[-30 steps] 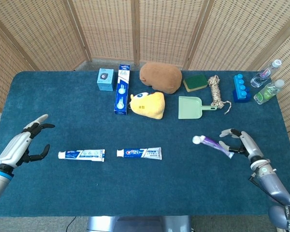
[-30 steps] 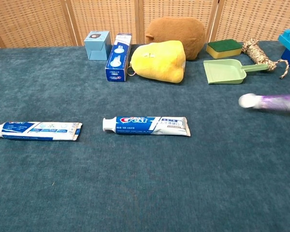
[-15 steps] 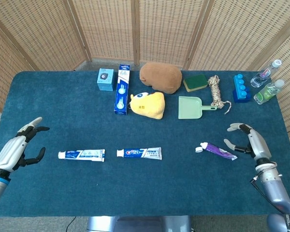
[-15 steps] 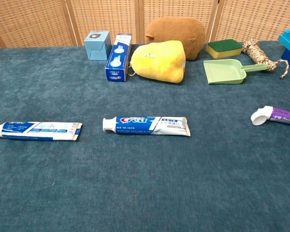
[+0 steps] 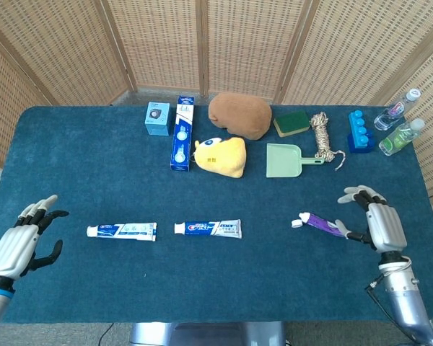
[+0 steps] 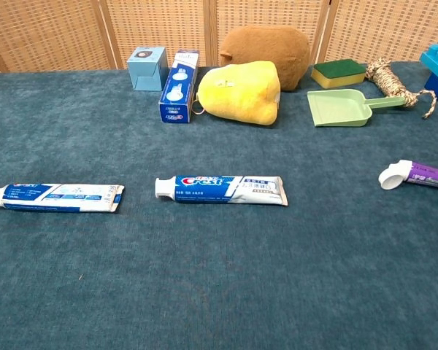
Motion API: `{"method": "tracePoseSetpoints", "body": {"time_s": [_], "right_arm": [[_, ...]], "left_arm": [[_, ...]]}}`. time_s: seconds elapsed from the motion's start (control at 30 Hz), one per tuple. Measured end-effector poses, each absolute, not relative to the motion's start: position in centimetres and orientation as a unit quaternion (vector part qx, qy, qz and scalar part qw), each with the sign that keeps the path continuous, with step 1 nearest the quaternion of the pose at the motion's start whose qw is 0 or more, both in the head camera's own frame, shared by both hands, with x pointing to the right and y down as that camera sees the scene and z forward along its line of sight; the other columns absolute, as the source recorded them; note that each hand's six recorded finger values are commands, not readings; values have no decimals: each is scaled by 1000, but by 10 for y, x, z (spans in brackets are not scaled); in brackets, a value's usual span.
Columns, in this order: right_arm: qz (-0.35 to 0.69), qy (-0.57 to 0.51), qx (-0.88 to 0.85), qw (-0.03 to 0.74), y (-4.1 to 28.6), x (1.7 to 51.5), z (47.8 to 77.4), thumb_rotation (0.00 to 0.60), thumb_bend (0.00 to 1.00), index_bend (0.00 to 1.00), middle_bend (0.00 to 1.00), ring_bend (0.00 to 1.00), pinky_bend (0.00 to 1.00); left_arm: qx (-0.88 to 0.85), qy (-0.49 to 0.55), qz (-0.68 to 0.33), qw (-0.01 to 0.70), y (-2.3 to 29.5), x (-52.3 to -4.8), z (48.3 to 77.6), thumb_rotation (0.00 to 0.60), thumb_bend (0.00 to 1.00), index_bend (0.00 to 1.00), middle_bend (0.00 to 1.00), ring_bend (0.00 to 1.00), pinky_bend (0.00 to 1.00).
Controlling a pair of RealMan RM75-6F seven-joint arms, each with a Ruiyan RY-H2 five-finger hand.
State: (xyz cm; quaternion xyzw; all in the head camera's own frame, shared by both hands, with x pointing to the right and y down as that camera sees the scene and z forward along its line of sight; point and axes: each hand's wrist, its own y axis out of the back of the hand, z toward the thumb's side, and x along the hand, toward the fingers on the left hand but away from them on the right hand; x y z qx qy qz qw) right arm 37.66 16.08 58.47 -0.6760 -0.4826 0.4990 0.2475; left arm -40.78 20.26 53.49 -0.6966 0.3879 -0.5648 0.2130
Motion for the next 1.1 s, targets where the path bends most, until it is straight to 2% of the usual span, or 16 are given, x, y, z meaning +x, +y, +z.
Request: {"method": "tracePoseSetpoints", "body": {"time_s": [0.33, 0.7, 1.1], "right_arm": [[529, -442, -650, 320, 184, 369, 567, 600, 310, 410, 292, 146, 187], [538, -433, -653, 312, 200, 377, 568, 600, 308, 412, 292, 146, 187], [540, -431, -655, 304, 201, 378, 569, 600, 305, 413, 293, 146, 187]], "left_arm": [[-683, 388, -577, 223, 231, -401, 531, 600, 462, 211, 54, 0, 0], [-673, 391, -579, 244, 233, -396, 517, 600, 454, 210, 59, 0, 0], [-674, 384, -583, 244, 232, -393, 521, 600, 454, 210, 59, 0, 0]]}}
